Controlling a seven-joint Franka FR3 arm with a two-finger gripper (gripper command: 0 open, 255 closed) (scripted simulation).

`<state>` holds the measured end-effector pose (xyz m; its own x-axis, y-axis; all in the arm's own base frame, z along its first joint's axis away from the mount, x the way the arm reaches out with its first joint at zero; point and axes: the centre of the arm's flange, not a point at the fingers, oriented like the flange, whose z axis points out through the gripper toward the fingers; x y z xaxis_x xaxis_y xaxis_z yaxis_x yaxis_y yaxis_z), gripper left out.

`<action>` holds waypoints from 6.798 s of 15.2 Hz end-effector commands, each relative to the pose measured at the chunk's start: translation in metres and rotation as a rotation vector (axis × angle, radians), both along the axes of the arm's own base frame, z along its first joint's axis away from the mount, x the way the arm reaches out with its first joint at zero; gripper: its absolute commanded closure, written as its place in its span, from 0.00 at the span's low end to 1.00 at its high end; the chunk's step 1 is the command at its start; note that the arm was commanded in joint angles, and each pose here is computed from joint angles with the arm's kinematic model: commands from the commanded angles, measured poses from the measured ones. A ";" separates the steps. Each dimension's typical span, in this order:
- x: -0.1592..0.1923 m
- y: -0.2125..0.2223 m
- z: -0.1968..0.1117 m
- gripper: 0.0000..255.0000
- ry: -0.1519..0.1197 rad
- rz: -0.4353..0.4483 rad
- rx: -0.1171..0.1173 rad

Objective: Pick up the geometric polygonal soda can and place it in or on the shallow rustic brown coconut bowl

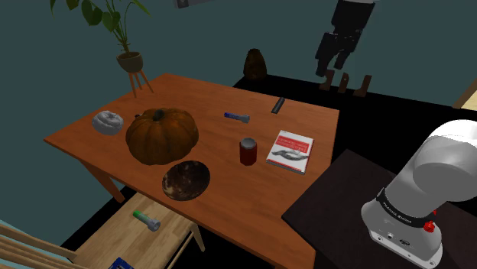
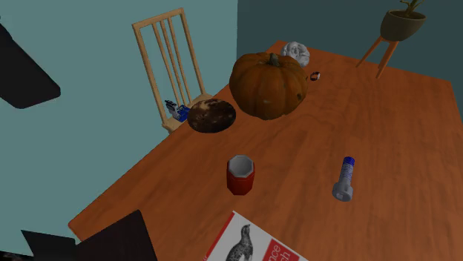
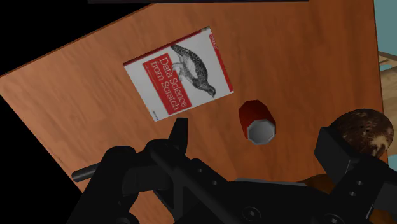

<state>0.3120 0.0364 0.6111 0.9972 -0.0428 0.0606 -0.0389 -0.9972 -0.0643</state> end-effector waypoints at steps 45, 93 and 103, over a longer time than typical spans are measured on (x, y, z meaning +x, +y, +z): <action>0.193 0.122 -0.371 0.00 0.053 -0.215 -0.061; 0.234 0.286 -0.228 1.00 0.053 -0.215 -0.061; 0.263 0.402 -0.217 1.00 0.053 -0.215 -0.061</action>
<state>0.5722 0.4326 0.3963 0.9679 -0.2509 0.0168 -0.2509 -0.9680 0.0030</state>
